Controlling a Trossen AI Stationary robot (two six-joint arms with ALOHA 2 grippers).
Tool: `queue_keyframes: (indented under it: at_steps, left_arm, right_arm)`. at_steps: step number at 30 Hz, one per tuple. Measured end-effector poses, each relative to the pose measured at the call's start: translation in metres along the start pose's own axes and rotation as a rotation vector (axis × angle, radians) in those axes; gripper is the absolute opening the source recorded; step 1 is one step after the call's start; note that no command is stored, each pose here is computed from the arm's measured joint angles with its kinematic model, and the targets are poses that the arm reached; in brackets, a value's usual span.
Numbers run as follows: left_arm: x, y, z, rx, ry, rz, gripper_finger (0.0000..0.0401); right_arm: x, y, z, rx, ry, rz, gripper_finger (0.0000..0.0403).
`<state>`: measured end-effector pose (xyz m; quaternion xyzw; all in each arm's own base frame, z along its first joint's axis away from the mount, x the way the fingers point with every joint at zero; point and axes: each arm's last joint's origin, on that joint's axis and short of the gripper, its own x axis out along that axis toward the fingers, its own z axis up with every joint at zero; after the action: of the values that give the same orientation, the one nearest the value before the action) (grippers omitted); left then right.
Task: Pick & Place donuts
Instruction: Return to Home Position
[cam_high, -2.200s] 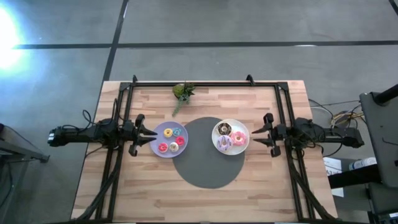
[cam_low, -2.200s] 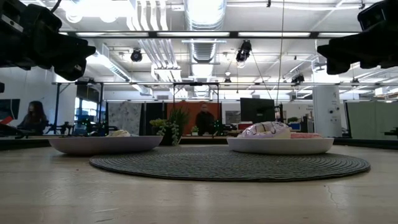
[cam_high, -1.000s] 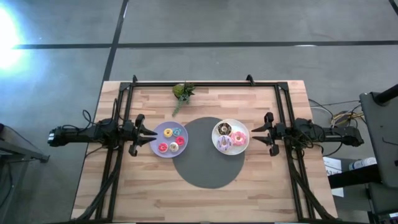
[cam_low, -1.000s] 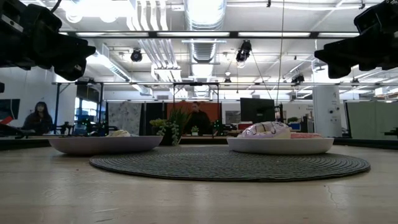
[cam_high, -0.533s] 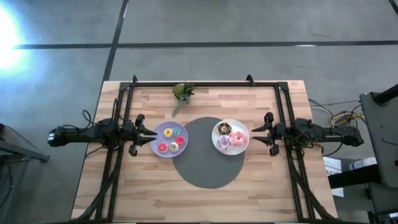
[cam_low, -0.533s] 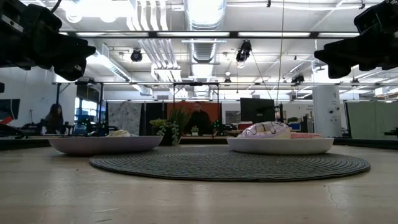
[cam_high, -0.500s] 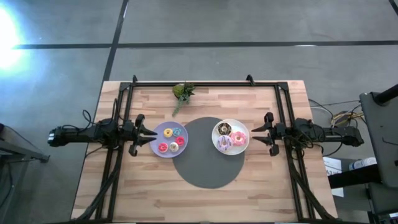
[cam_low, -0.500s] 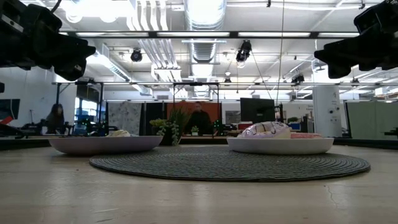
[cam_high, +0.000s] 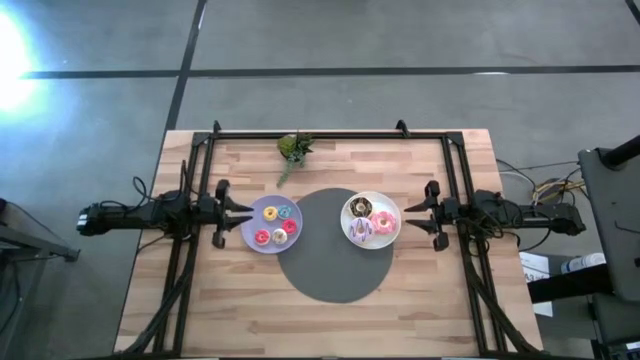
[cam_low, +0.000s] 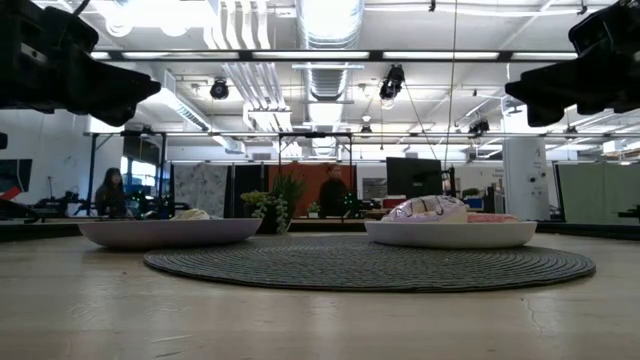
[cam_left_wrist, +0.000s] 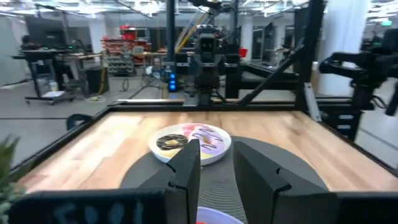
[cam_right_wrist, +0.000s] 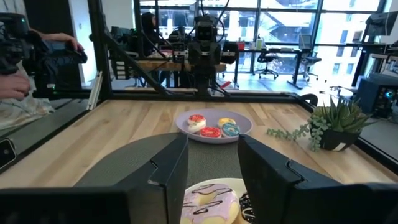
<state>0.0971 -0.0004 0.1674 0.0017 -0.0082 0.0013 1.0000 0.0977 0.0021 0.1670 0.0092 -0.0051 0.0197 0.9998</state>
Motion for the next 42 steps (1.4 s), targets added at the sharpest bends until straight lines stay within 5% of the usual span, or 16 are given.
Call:
queue_keyframes:
  at_steps: [42]
  left_arm:
    - [0.001, 0.003, -0.0002, -0.049, -0.006, 0.055, 0.0071]
  right_arm:
    - [0.0001, 0.0, -0.0001, 0.0, 0.001, 0.0, 0.0129]
